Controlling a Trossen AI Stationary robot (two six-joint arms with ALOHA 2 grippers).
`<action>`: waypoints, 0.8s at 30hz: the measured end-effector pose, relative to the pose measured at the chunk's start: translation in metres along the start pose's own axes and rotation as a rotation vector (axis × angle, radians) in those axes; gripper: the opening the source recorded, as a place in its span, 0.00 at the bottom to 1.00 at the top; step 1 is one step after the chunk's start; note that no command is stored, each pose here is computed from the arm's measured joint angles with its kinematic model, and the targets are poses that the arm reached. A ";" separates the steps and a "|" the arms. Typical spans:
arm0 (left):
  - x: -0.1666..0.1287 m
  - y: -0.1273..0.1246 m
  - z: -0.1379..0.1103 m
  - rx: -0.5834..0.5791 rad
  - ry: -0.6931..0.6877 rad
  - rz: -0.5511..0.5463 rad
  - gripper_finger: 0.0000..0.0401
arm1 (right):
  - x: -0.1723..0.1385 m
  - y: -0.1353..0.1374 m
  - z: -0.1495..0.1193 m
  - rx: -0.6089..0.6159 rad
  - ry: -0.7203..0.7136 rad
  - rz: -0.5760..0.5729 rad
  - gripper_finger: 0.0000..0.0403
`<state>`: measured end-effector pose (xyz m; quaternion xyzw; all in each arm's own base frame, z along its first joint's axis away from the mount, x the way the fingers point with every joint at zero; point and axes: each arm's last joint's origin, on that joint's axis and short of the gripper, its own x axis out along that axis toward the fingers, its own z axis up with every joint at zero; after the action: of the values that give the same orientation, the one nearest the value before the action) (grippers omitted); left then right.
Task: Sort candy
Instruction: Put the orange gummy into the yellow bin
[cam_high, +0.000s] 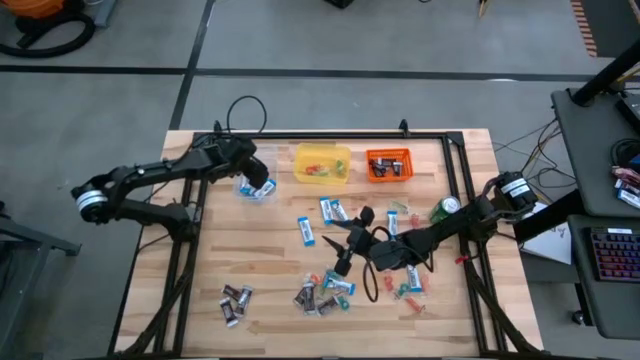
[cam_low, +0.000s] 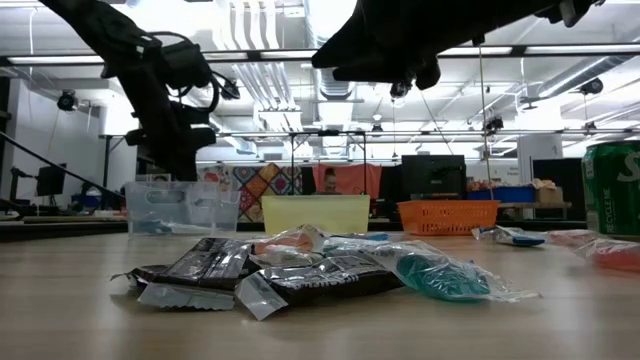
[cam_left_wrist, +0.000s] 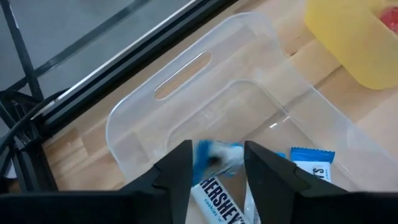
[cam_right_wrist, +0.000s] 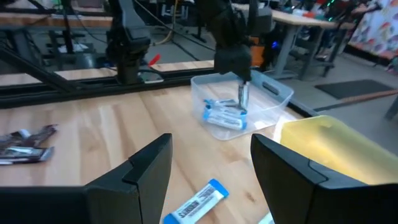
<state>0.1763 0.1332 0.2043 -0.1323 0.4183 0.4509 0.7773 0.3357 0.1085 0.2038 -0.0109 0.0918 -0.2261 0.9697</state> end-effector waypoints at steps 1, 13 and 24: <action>-0.002 -0.001 0.000 0.000 -0.006 -0.005 0.33 | 0.000 0.000 0.000 0.012 0.004 0.008 0.52; -0.070 -0.056 -0.014 0.073 -0.239 -0.337 0.34 | 0.001 0.006 -0.018 0.006 0.204 0.311 0.52; -0.133 -0.124 -0.066 0.236 -0.462 -0.536 0.34 | 0.001 0.025 -0.042 -0.013 0.344 0.357 0.52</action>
<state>0.2091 -0.0532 0.2449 -0.0415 0.2313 0.1979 0.9516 0.3401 0.1313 0.1603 0.0381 0.2573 -0.0490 0.9643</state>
